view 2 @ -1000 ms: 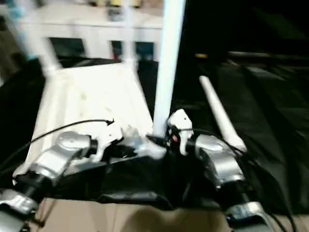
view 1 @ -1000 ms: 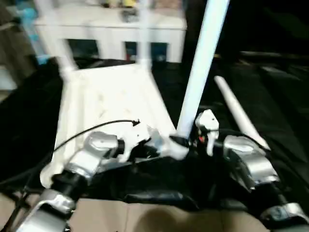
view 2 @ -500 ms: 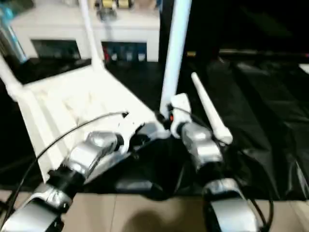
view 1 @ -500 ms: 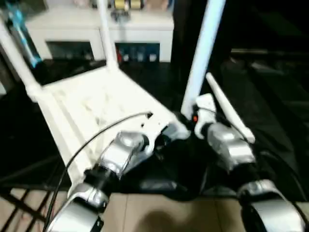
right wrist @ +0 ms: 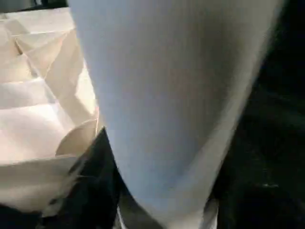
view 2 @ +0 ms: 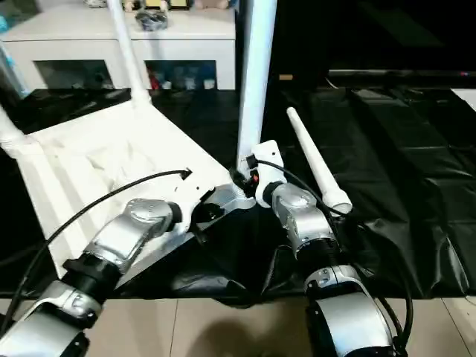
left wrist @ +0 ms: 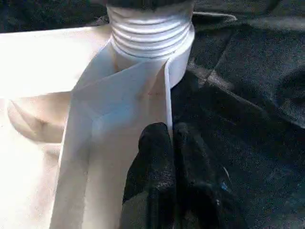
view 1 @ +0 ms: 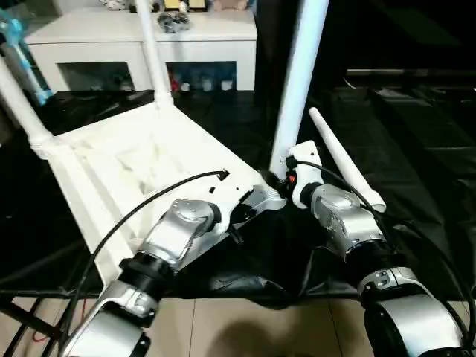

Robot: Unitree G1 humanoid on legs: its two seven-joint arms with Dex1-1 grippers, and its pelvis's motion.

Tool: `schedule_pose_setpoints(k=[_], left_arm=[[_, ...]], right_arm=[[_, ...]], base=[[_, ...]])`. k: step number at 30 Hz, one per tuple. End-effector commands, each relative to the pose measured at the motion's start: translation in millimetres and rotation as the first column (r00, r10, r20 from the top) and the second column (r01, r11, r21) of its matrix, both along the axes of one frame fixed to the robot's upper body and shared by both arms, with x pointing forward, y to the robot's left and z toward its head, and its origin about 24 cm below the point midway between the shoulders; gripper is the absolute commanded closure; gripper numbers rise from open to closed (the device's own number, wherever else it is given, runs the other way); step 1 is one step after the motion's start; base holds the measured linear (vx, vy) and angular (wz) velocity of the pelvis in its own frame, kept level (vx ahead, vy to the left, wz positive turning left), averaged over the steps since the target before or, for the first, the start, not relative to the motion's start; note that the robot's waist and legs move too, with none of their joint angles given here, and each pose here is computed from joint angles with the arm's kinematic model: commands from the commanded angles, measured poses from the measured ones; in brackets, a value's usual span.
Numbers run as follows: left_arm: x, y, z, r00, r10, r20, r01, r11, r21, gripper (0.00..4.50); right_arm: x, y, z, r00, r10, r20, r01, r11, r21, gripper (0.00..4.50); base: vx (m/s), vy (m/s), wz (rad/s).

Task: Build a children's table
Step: Rotate leg to tighten

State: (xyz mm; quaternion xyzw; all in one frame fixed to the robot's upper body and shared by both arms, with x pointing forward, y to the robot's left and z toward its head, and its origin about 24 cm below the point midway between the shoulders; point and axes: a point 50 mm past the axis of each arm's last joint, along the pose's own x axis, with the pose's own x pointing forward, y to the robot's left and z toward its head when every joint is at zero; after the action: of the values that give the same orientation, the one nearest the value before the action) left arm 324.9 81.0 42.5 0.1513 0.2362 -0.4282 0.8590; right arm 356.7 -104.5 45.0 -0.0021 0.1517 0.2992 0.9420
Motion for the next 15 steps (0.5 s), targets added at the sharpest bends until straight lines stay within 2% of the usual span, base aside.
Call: schedule_pose_setpoints(k=[1,3,6,7,8,12,15], left_arm=[[1.9,-7,14.4,0.995,-0.061,0.080,0.063,0.998,-0.017,4.50],[0.0,-6,15.3,0.991,-0.098,0.091,0.100,0.995,-0.020,4.50],[-2.7,-4,16.1,0.986,-0.138,0.094,0.141,0.990,-0.026,4.50],[-6.2,-1,17.1,0.979,-0.182,0.089,0.186,0.982,-0.037,4.50],[-7.4,0,17.3,0.976,-0.198,0.088,0.202,0.979,-0.037,4.50],[-11.7,3,18.4,0.961,-0.262,0.088,0.267,0.963,-0.043,4.50],[-18.0,8,19.7,0.930,-0.358,0.084,0.363,0.930,-0.058,4.50]], right_arm=[[-22.4,10.4,-36.4,0.981,0.102,-0.168,-0.104,0.995,-0.004,1.47],[-20.3,7.9,-28.4,0.981,0.145,-0.126,-0.148,0.989,-0.016,1.40],[-19.4,3.6,-19.3,0.976,0.201,-0.085,-0.204,0.978,-0.030,1.04],[-19.7,-3.0,-8.3,0.964,0.261,-0.046,-0.262,0.965,-0.028,0.99],[-20.1,-5.7,-4.8,0.959,0.282,-0.032,-0.283,0.959,-0.034,0.91],[-24.9,-15.0,2.6,0.932,0.362,-0.022,-0.363,0.930,-0.063,0.54],[-35.0,-25.0,8.2,0.880,0.474,-0.039,-0.475,0.875,-0.094,0.54]], base=[[0.000,0.000,0.00],[0.000,0.000,0.00],[0.000,0.000,0.00],[0.000,0.000,0.00],[0.000,0.000,0.00],[0.068,-0.020,0.06],[0.070,-0.017,-0.01]])
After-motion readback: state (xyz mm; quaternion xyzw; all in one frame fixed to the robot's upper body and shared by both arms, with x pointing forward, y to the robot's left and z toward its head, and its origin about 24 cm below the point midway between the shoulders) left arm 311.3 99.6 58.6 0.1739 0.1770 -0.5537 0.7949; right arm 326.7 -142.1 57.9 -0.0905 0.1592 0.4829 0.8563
